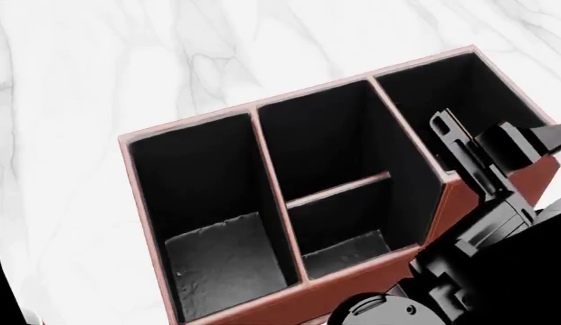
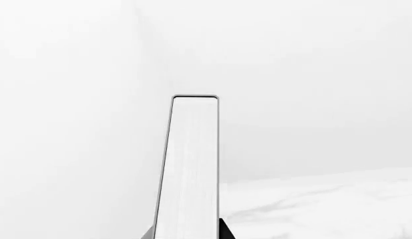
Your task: Pick up the book and place it in the left compartment of the caddy.
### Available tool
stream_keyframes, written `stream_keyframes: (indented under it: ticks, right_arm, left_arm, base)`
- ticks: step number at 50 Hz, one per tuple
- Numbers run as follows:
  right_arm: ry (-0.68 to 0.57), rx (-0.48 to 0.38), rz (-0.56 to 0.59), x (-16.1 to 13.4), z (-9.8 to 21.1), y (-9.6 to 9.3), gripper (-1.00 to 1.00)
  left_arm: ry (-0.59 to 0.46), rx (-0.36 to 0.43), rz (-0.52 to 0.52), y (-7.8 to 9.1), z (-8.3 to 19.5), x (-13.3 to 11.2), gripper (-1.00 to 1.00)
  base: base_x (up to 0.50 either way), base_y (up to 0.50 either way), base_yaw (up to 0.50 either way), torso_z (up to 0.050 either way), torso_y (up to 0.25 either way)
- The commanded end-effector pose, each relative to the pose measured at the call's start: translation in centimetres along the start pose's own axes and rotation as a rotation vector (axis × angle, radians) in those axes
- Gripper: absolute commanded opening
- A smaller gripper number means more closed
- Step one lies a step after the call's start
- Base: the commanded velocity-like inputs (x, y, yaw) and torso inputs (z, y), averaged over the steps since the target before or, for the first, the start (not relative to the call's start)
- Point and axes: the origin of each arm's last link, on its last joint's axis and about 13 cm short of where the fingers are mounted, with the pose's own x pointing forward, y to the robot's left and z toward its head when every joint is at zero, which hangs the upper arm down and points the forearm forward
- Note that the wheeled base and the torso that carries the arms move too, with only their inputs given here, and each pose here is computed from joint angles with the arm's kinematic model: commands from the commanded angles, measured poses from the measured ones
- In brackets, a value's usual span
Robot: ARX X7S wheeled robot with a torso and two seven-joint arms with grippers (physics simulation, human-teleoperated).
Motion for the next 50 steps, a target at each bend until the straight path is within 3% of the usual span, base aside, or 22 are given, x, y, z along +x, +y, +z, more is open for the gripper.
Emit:
stream_keyframes:
  ticks: [1,2,9,21,23,24,26,37,48,50]
  right_arm:
    - [-0.036,-0.005,0.194,-0.4,0.5,0.8,-1.0]
    - [-0.051,-0.036,0.228,-0.5,0.3,0.9,-1.0]
    - [-0.058,-0.039,0.31,-1.0,0.3,1.5,-1.0]
    - [-0.021,0.01,0.467,-1.8,0.6,1.9,-1.0]
    - [-0.032,0.008,0.526,-1.9,0.6,1.9,-1.0]
    - [-0.05,0.052,0.576,-2.1,0.7,1.9,-1.0]
    - [-0.05,0.035,0.605,-2.3,0.8,2.0,-1.0]
    - [0.032,0.003,0.688,-2.7,0.9,1.7,-1.0]
    - [0.061,-0.019,0.744,-2.3,3.7,0.6,-1.0]
    - [0.145,-0.03,0.743,-2.3,4.0,0.5,-1.0]
  left_arm:
    - [-0.001,0.0,0.001,0.0,0.1,0.0,1.0]
    - [-0.001,0.0,0.0,0.0,0.1,0.0,1.0]
    - [0.0,-0.003,-0.001,0.0,0.0,0.0,1.0]
    - [-0.002,0.0,0.001,0.0,0.1,0.0,1.0]
    - [-0.001,0.0,0.001,0.0,0.1,0.0,1.0]
    - [-0.001,0.0,0.001,0.0,0.1,0.0,1.0]
    - [-0.001,0.0,0.001,0.0,0.1,0.0,1.0]
    - [-0.004,0.0,0.005,0.1,0.3,0.0,1.0]
    - [-0.004,0.003,0.006,0.1,0.2,0.0,1.0]
    - [-0.004,0.002,0.008,0.2,0.2,0.0,1.0]
  base:
    - [0.0,0.0,0.0,0.0,0.0]
    - [0.0,0.0,0.0,0.0,0.0]
    - [0.0,0.0,0.0,0.0,0.001]
    - [0.0,0.0,0.0,0.0,0.002]
    - [0.0,0.0,0.0,0.0,0.0]
    - [0.0,0.0,0.0,0.0,0.0]
    - [0.0,0.0,0.0,0.0,0.005]
    - [0.0,0.0,0.0,0.001,0.001]
    - [0.0,0.0,0.0,0.0,0.002]
    - [0.0,0.0,0.0,0.0,0.0]
